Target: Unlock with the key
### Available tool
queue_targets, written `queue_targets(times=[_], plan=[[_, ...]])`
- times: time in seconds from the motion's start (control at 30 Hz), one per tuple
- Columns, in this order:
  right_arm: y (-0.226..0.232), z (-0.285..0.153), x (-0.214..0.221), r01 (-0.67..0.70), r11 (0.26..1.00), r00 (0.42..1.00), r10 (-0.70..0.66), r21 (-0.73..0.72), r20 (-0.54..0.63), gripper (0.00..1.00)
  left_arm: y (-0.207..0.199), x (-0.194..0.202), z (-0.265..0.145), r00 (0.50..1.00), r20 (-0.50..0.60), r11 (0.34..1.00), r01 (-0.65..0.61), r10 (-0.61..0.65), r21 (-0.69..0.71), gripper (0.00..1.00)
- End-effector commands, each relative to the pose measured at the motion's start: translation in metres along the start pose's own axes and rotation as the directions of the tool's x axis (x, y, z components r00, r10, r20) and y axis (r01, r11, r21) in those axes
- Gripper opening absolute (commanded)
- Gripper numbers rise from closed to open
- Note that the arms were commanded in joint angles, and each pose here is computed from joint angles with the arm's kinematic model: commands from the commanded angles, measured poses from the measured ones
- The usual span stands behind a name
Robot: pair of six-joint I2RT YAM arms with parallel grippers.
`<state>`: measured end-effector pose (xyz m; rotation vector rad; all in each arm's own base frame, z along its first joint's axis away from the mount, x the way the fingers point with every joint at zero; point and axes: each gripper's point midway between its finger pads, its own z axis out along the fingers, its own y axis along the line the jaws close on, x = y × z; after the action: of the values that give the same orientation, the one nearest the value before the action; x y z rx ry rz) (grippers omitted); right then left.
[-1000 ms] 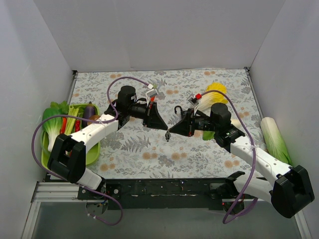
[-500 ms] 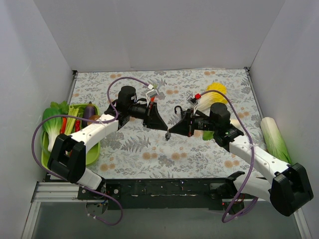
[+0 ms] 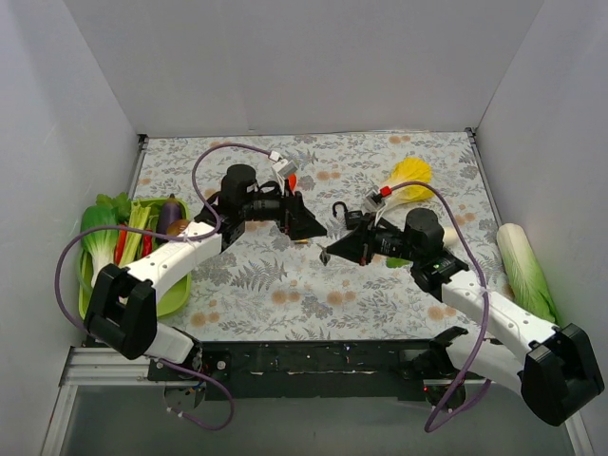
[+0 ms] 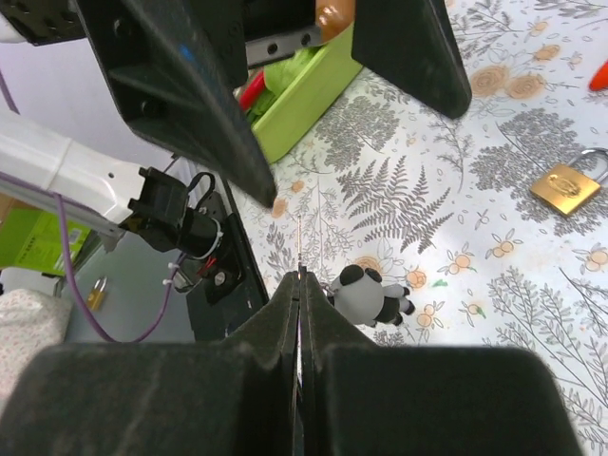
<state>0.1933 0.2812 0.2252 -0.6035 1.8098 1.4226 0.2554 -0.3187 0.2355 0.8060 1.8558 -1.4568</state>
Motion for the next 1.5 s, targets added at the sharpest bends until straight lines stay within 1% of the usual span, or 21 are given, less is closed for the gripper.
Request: queue_targets(times=[0.0, 0.07, 0.17, 0.2, 0.27, 0.3, 0.43, 0.5, 0.53, 0.63, 0.67, 0.7, 0.73, 0.77, 0.87, 0.9, 1.03, 1.2, 1.27, 1.33, 1.47], plan=[[-0.004, -0.006, -0.014, 0.043, 0.997, 0.994, -0.049, 0.062, 0.100, 0.01, 0.022, -0.030, -0.012, 0.990, 0.135, 0.982, -0.001, 0.027, -0.191, 0.98], [-0.012, -0.009, -0.013, 0.035, 0.994, 0.992, -0.048, 0.107, 0.117, 0.01, 0.035, -0.032, -0.015, 0.988, 0.154, 0.970, 0.056, -0.019, -0.239, 0.98], [-0.024, -0.015, -0.010, 0.025, 0.984, 0.989, -0.050, 0.176, 0.138, 0.01, 0.073, -0.026, -0.019, 0.979, 0.175, 0.915, 0.165, -0.106, -0.368, 0.98], [-0.027, -0.019, -0.007, 0.019, 0.979, 0.989, -0.048, 0.201, 0.138, 0.01, 0.094, -0.021, -0.020, 0.975, 0.180, 0.879, 0.199, -0.131, -0.434, 0.98], [-0.033, -0.024, -0.010, 0.021, 0.968, 0.985, -0.063, 0.250, 0.160, 0.01, 0.110, -0.009, -0.021, 0.970, 0.159, 0.835, 0.238, -0.182, -0.497, 0.97], [-0.032, -0.028, -0.012, 0.028, 0.966, 0.982, -0.075, 0.259, 0.171, 0.01, 0.125, -0.002, -0.023, 0.966, 0.162, 0.796, 0.257, -0.201, -0.548, 0.95], [-0.036, -0.038, -0.010, 0.037, 0.950, 0.979, -0.097, 0.311, 0.179, 0.01, 0.149, 0.012, -0.026, 0.954, 0.166, 0.709, 0.297, -0.250, -0.640, 0.89], [-0.037, -0.042, -0.010, 0.047, 0.944, 0.977, -0.112, 0.327, 0.184, 0.01, 0.151, 0.017, -0.021, 0.960, 0.138, 0.695, 0.271, -0.243, -0.665, 0.87], [-0.039, -0.043, -0.007, 0.043, 0.941, 0.979, -0.108, 0.336, 0.176, 0.01, 0.158, 0.026, -0.021, 0.961, 0.118, 0.667, 0.259, -0.249, -0.699, 0.87], [-0.036, -0.044, -0.004, 0.047, 0.946, 0.980, -0.107, 0.321, 0.170, 0.01, 0.162, 0.037, -0.013, 0.968, 0.036, 0.649, 0.194, -0.248, -0.736, 0.85], [-0.036, -0.044, -0.002, 0.042, 0.948, 0.981, -0.099, 0.315, 0.169, 0.01, 0.171, 0.046, -0.010, 0.963, 0.011, 0.628, 0.183, -0.268, -0.757, 0.83], [-0.034, -0.044, -0.001, 0.043, 0.951, 0.980, -0.100, 0.307, 0.172, 0.01, 0.172, 0.043, -0.006, 0.964, -0.001, 0.629, 0.173, -0.266, -0.758, 0.81], [-0.032, -0.044, 0.000, 0.040, 0.954, 0.981, -0.095, 0.296, 0.171, 0.01, 0.175, 0.052, -0.006, 0.957, -0.038, 0.617, 0.155, -0.287, -0.771, 0.75], [-0.031, -0.043, 0.002, 0.036, 0.957, 0.980, -0.090, 0.287, 0.176, 0.01, 0.184, 0.061, -0.006, 0.950, -0.056, 0.589, 0.142, -0.306, -0.796, 0.73], [-0.031, -0.044, 0.004, 0.028, 0.960, 0.979, -0.083, 0.278, 0.187, 0.01, 0.189, 0.066, -0.003, 0.946, -0.100, 0.550, 0.091, -0.307, -0.830, 0.72], [-0.029, -0.045, 0.003, 0.030, 0.962, 0.977, -0.085, 0.273, 0.193, 0.01, 0.196, 0.071, -0.003, 0.946, -0.113, 0.516, 0.064, -0.305, -0.854, 0.72], [-0.028, -0.046, 0.004, 0.028, 0.964, 0.977, -0.083, 0.265, 0.199, 0.01, 0.201, 0.071, -0.004, 0.945, -0.133, 0.447, 0.016, -0.300, -0.895, 0.72], [-0.027, -0.046, 0.005, 0.029, 0.965, 0.977, -0.083, 0.260, 0.198, 0.01, 0.203, 0.073, -0.004, 0.944, -0.098, 0.415, 0.045, -0.316, -0.909, 0.71], [-0.027, -0.045, 0.007, 0.029, 0.967, 0.977, -0.081, 0.255, 0.195, 0.01, 0.201, 0.078, 0.004, 0.934, -0.098, 0.444, 0.071, -0.345, -0.893, 0.70], [-0.026, -0.044, 0.008, 0.026, 0.968, 0.978, -0.075, 0.248, 0.193, 0.01, 0.200, 0.084, 0.011, 0.923, -0.104, 0.468, 0.089, -0.370, -0.879, 0.66], [-0.023, -0.044, 0.007, 0.023, 0.972, 0.978, -0.071, 0.234, 0.199, 0.01, 0.210, 0.097, 0.011, 0.913, -0.118, 0.439, 0.072, -0.390, -0.896, 0.58]])
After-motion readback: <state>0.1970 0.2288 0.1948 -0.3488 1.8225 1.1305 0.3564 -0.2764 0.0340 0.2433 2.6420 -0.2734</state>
